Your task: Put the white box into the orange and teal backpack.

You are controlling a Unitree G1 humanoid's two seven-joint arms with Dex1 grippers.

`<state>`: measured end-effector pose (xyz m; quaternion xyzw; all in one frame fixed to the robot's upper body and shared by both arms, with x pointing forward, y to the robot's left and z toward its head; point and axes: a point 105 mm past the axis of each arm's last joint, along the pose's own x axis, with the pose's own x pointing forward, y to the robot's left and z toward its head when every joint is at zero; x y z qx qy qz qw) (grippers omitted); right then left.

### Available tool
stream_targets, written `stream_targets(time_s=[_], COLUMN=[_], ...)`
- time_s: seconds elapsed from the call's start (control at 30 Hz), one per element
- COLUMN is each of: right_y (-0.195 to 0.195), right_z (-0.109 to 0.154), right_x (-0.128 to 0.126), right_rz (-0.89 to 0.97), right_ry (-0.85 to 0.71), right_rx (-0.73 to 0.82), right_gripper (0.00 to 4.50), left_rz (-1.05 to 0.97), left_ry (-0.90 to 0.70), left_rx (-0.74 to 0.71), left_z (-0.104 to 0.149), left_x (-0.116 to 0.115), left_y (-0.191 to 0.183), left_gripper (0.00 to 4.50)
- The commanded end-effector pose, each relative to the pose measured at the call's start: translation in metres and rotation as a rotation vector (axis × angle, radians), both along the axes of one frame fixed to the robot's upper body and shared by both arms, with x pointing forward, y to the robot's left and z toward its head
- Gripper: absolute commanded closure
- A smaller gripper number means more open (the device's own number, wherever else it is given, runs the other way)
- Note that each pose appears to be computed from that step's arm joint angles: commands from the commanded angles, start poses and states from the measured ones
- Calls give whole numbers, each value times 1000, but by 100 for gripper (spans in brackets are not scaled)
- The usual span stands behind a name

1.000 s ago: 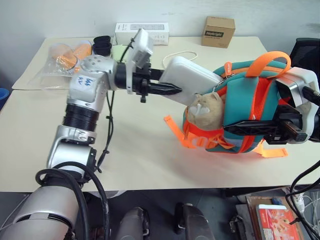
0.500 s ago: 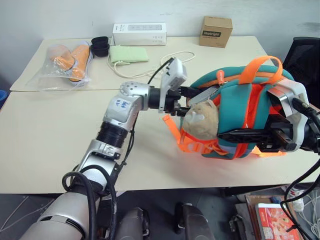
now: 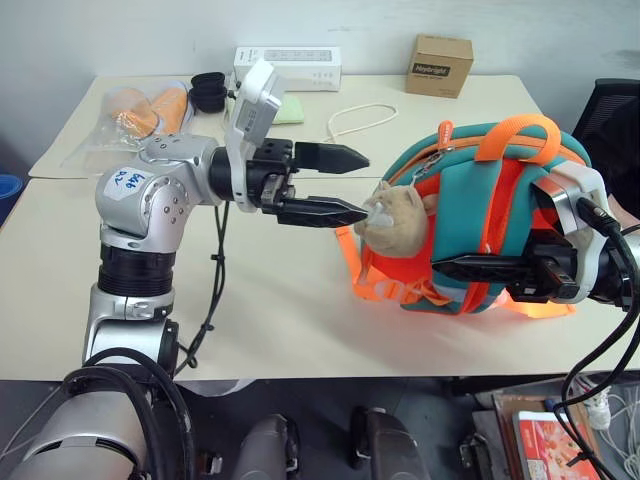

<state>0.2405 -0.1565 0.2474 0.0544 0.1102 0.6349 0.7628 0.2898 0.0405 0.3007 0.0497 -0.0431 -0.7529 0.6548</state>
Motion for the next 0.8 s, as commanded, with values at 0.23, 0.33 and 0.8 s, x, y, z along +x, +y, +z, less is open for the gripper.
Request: stream_targets(time_s=[0.23, 0.33, 0.8], right_y=[1, -1, -3], right_z=[10, 10, 10], right_x=[-2, -2, -2], right_rz=[-5, -20, -60], right_ry=[-37, -37, -49], right_rx=[28, 29, 55], right_gripper=[450, 450, 450], left_rz=[103, 106, 119], left_ry=[-162, -178, -188], left_rx=[170, 192, 176], left_z=[-39, -45, -44], left_x=[13, 16, 26], left_y=[-35, -34, -31], left_gripper=[4, 4, 403])
